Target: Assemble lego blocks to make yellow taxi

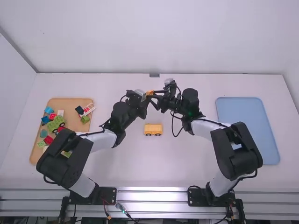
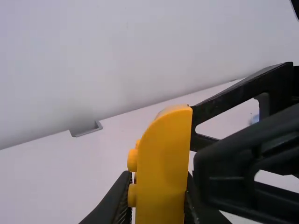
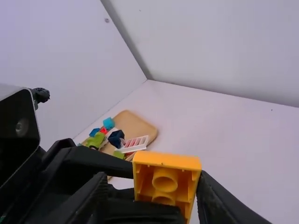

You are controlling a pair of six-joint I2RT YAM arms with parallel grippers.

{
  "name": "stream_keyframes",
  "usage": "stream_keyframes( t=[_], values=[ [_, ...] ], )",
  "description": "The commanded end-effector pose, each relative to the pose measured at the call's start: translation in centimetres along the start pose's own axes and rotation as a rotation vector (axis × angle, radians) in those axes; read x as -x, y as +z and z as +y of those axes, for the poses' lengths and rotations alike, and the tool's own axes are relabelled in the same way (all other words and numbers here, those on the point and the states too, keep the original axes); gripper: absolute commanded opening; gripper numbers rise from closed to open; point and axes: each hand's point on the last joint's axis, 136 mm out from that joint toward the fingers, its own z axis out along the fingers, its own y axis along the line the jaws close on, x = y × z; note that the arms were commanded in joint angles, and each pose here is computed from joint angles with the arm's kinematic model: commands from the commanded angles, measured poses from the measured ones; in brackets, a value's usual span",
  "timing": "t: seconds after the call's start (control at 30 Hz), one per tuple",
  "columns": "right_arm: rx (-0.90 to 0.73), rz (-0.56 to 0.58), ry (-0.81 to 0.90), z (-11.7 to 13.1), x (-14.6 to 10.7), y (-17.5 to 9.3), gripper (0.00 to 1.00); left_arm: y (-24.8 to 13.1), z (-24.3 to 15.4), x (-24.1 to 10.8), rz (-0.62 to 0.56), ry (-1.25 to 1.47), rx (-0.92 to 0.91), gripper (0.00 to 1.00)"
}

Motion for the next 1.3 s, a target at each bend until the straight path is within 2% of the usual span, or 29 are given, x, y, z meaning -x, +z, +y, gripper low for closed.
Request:
stream_keyframes(
  t=[0.0,0.2,0.6,0.9,1.03,1.13,1.27],
  values=[
    [0.015,0.001,-0.005,0.5,-0.1,0.0,0.48,0.2,-0.2,0.8,-0.015,0.006,-0.018,0.02],
    [0.011,0.0,-0.005,0.4,-0.1,0.0,0.43,0.2,-0.3,0.8,-0.015,0.006,-0.025,0.02],
    [0.008,0.0,-0.004,0.3,-0.1,0.0,0.42,0.2,-1.6,0.7,-0.014,0.008,-0.085,0.02],
    [0.007,0.001,-0.003,0.3,-0.1,0.0,0.28,0.2,-2.2,0.7,-0.013,0.009,-0.122,0.02],
    [0.008,0.001,-0.003,0.3,-0.1,0.0,0.3,0.1,-2.3,0.7,-0.011,0.009,-0.134,0.02],
    [0.007,0.001,-0.003,0.3,-0.1,0.0,0.42,0.1,-2.4,0.6,-0.01,0.012,-0.135,0.02],
    [0.008,0.001,-0.003,0.3,-0.1,0.0,0.43,0.1,-2.2,0.6,-0.008,0.01,-0.132,0.02]
  ],
)
